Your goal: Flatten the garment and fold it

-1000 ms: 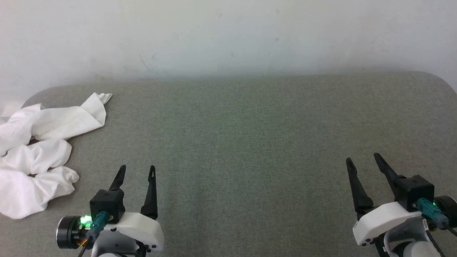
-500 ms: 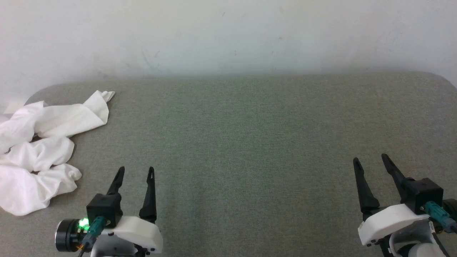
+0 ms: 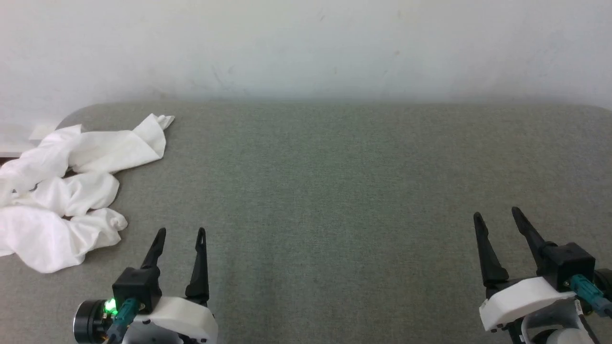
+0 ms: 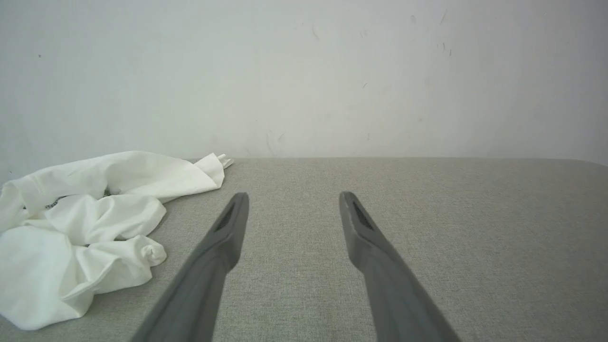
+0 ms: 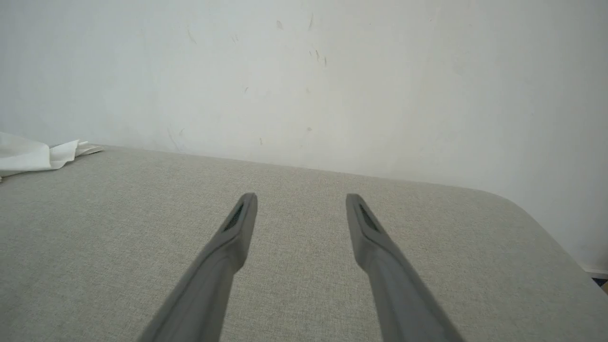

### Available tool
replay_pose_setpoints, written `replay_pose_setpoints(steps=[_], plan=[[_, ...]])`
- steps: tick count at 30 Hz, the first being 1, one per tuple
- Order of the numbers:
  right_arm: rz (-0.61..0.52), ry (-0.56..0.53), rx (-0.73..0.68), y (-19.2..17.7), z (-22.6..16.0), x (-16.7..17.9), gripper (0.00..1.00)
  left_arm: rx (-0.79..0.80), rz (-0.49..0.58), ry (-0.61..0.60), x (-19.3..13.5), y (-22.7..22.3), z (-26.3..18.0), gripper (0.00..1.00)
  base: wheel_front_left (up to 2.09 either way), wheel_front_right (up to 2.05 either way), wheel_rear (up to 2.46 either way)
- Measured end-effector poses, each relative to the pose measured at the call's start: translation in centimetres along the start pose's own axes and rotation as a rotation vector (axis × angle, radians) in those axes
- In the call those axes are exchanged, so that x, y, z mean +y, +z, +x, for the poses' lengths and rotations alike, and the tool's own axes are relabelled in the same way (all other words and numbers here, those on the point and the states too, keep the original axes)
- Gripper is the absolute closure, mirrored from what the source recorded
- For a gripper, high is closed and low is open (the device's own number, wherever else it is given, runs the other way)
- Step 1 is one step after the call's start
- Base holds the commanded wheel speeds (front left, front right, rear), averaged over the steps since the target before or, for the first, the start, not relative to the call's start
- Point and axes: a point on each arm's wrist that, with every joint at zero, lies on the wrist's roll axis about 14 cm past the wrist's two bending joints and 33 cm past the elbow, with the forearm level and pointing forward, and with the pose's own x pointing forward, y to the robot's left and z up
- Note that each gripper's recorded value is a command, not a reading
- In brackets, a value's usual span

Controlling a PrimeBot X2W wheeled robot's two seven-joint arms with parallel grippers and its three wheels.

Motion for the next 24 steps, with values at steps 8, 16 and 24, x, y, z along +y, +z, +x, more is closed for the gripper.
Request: replay_pose_setpoints(steps=[8, 16, 24], plan=[[0.003, 0.055, -0.008, -0.1, 0.9, 1.8, 0.0, -0.014, -0.008, 0.048, 1.5, 0.2, -1.0, 0.0, 0.0, 0.0, 0.0], [0.008, 0.115, -0.019, -0.1, 1.8, 3.7, 0.0, -0.018, -0.014, 0.113, 3.3, 0.1, -2.3, 0.0, 0.0, 0.0, 0.0], [0.013, 0.177, -0.013, -0.7, 2.7, 5.8, 0.0, -0.032, -0.02, 0.172, 5.0, 0.3, -3.3, 0.0, 0.0, 0.0, 0.0]])
